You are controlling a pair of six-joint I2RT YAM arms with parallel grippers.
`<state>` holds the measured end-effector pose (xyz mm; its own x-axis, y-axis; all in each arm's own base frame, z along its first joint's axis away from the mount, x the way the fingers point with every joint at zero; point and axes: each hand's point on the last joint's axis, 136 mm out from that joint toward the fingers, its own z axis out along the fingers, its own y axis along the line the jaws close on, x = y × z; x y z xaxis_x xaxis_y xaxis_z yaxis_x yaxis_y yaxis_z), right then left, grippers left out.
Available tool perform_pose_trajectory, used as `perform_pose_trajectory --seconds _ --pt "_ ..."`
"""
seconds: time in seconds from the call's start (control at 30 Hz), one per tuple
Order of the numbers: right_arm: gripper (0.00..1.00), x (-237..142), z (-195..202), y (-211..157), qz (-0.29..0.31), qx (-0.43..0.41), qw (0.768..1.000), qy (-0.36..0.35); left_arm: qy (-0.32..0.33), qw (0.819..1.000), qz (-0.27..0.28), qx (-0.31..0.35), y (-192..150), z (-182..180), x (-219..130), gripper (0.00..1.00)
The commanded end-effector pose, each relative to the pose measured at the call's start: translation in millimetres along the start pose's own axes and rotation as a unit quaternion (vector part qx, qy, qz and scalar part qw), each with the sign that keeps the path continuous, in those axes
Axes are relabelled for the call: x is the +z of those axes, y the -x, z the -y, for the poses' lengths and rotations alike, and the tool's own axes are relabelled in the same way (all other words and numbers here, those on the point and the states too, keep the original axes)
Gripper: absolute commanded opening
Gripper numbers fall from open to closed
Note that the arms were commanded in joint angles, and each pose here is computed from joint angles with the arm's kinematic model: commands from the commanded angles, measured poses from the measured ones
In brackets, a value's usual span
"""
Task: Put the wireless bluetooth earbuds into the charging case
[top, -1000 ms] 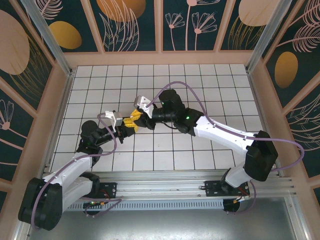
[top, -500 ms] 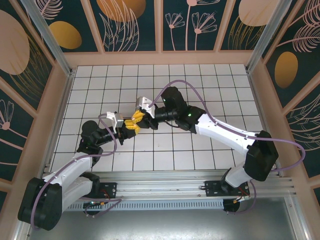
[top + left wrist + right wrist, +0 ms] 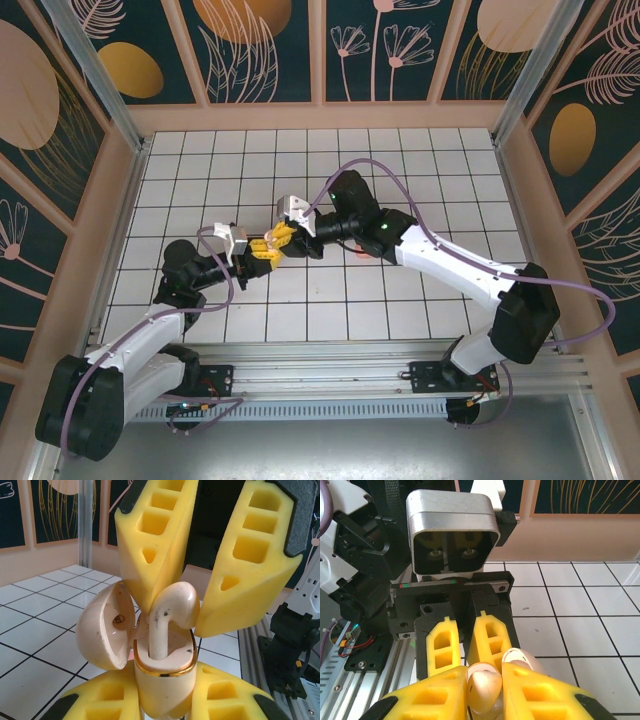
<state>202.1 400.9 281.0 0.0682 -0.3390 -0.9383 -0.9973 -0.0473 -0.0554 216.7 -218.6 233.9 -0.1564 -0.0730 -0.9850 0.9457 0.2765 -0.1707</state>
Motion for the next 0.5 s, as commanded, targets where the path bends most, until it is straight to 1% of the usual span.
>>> perform_pose_trajectory --seconds 0.0,0.27,0.47 --pt "0.23 -1.5 -6.1 -6.6 -0.022 0.002 1.000 0.019 -0.026 0.997 0.033 0.069 33.0 12.7 2.6 0.11" --pt "0.23 -1.8 -3.3 -17.6 -0.068 -0.028 0.997 0.015 -0.037 0.996 0.028 0.070 31.6 16.5 4.0 0.11" --pt "0.23 -1.1 -2.3 -15.5 -0.084 -0.059 0.994 0.023 -0.043 0.996 0.021 0.069 27.4 18.0 6.2 0.11"
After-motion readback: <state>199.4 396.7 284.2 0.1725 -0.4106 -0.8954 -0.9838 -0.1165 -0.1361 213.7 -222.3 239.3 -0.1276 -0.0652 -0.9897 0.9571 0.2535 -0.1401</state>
